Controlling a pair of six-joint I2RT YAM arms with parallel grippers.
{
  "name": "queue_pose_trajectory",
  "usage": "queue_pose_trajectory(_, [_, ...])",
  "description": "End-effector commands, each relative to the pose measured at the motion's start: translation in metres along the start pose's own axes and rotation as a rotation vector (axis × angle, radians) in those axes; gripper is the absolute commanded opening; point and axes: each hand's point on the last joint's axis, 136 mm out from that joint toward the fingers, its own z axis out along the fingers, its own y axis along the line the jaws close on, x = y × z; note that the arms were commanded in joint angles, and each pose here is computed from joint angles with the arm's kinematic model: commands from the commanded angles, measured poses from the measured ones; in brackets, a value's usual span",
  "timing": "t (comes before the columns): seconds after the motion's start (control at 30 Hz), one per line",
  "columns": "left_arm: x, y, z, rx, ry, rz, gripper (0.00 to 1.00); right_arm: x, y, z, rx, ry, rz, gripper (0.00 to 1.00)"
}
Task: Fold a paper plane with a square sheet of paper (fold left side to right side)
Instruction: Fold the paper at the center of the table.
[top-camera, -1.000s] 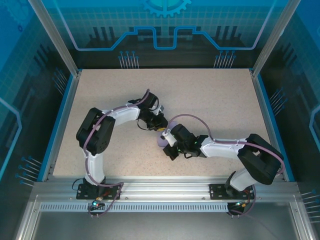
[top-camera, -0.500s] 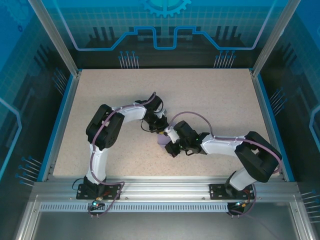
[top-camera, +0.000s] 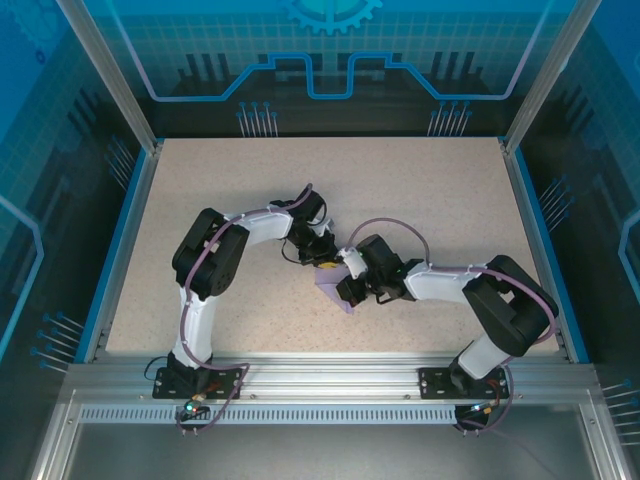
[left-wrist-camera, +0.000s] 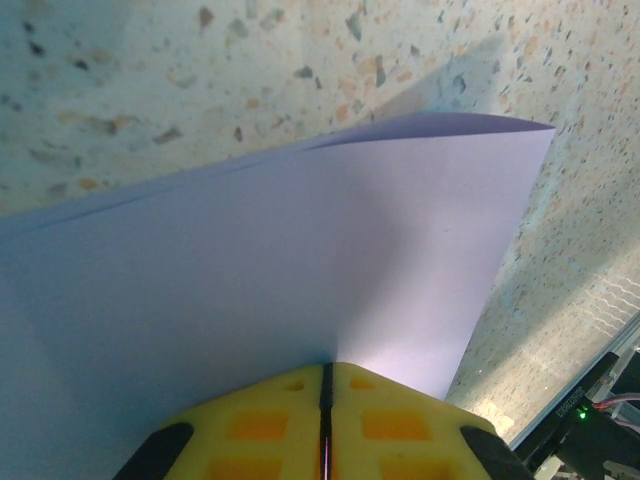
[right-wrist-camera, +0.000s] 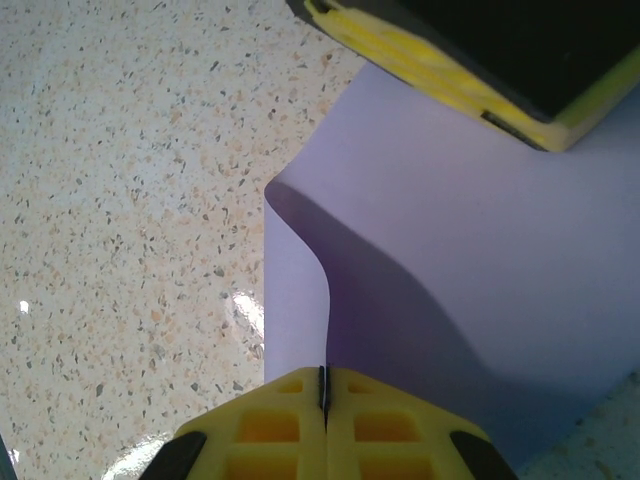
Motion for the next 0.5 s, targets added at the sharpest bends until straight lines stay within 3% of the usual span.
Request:
queue_pose_trajectory(0.0, [0.011, 0.023, 0.018, -0.078, 0.052, -0.030, 0.11, -0.004, -0.008, 0.000, 0.012, -0.013, 0.034, 0.00])
queue_pose_trajectory(0.47, [0.011, 0.022, 0.018, -0.082, 0.053, -0.030, 0.10, 0.000, -0.023, 0.000, 0.052, -0.002, 0.072, 0.00])
